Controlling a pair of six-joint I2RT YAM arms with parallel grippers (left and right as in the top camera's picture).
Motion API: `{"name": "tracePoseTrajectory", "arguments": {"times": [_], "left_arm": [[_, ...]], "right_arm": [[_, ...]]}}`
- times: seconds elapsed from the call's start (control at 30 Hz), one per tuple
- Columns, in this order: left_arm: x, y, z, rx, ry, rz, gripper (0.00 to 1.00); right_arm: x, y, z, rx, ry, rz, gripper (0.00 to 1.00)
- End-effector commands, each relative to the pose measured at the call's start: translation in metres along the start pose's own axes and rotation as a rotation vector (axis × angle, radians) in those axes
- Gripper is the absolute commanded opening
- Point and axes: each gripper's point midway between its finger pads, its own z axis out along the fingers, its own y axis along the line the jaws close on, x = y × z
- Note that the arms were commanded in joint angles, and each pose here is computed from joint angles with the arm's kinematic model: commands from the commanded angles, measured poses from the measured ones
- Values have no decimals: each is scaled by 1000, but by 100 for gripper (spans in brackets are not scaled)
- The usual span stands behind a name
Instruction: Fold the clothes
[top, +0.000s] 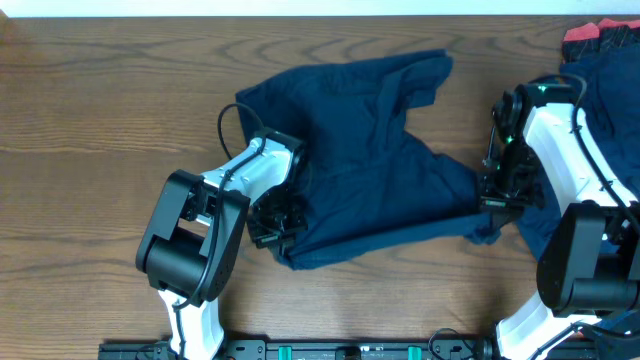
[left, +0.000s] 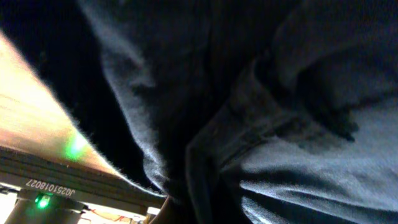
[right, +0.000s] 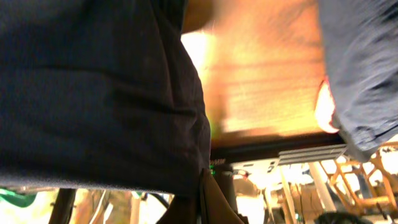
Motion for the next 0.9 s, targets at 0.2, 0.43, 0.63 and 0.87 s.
{"name": "tracePoseTrajectory", "arguments": {"times": [0.2,0.43,0.63,0.87], "left_arm": [[1,51,7,-147,-102,6,6],[-1,54,-21,-101,-245,7,9],[4,55,-44,-32,-345,15,15],[5,54,-51,-4,-379,19,15]], "right_arm": [[9,-21,10,99,39,15,1],[19,-2,8,-20,65,-96,1],[23,9,2,-90,42,-150,10],[27,10,-2,-105,31,-157,23]]}}
